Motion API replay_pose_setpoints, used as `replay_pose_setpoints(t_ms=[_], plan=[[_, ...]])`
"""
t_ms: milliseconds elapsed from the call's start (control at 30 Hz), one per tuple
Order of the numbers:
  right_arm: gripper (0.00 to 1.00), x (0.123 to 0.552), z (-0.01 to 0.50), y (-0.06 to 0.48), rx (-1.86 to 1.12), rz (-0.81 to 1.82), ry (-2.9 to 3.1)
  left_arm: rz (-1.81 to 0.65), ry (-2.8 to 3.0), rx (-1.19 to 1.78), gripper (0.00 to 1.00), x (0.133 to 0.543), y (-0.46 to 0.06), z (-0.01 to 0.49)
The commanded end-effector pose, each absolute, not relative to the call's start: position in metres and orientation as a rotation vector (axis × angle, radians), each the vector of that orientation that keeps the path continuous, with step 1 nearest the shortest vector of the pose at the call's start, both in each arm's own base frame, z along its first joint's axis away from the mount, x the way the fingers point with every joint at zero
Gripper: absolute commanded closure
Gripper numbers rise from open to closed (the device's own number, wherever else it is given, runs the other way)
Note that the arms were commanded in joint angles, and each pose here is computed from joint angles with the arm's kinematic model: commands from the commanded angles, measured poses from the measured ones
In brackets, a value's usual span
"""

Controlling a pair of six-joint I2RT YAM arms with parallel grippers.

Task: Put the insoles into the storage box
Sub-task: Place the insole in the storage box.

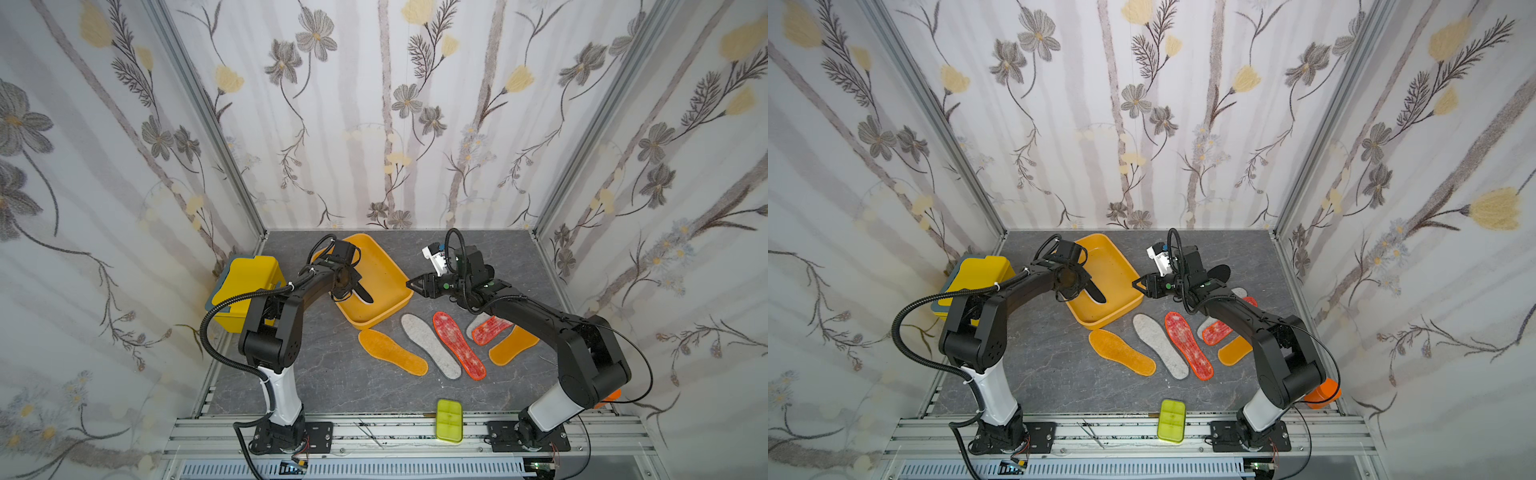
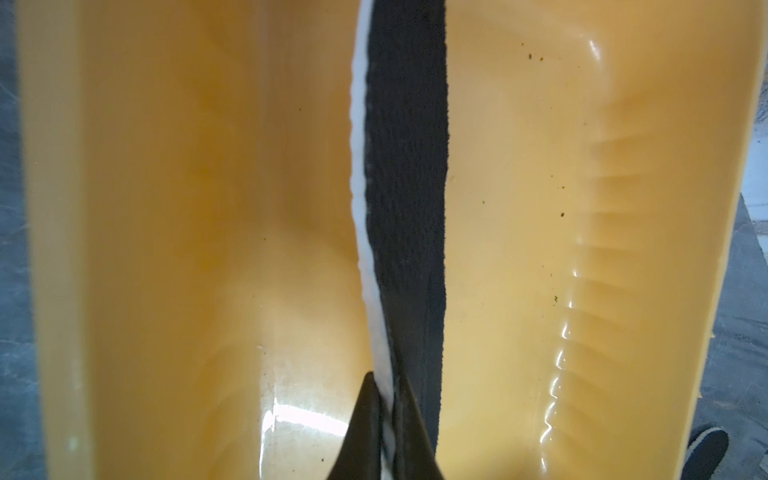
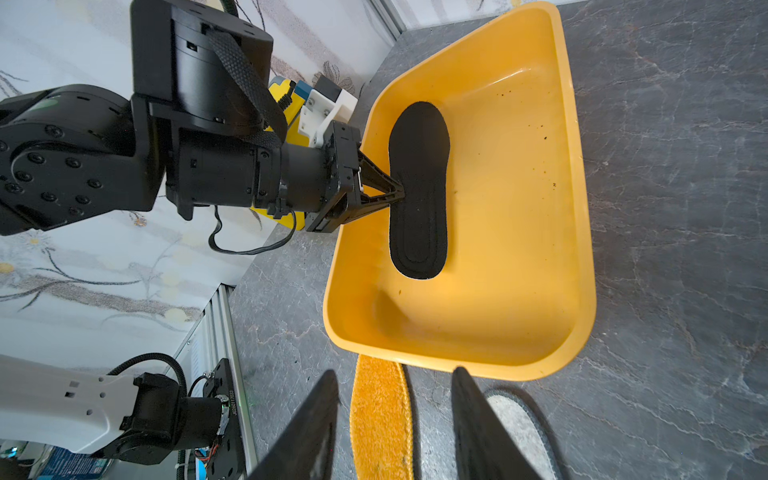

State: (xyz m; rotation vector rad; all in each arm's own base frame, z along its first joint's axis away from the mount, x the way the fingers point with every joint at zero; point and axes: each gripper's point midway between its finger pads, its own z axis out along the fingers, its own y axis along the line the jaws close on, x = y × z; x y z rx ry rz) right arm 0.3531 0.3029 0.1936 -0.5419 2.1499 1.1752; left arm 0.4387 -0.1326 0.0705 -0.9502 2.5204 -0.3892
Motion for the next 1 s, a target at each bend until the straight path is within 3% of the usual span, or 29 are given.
replay_pose_setpoints(t_ms=[0, 967], plan=[[0.55, 0.354, 0.2, 0.304, -0.552, 1.19, 2.115, -0.355, 2.522, -0.939, 1.0, 0.441, -0.129, 0.067], [0.55, 0.358, 0.189, 0.302, -0.526, 1.204, 2.137, -0.258, 2.586, -0.959, 1.0, 0.431, -0.124, 0.043]])
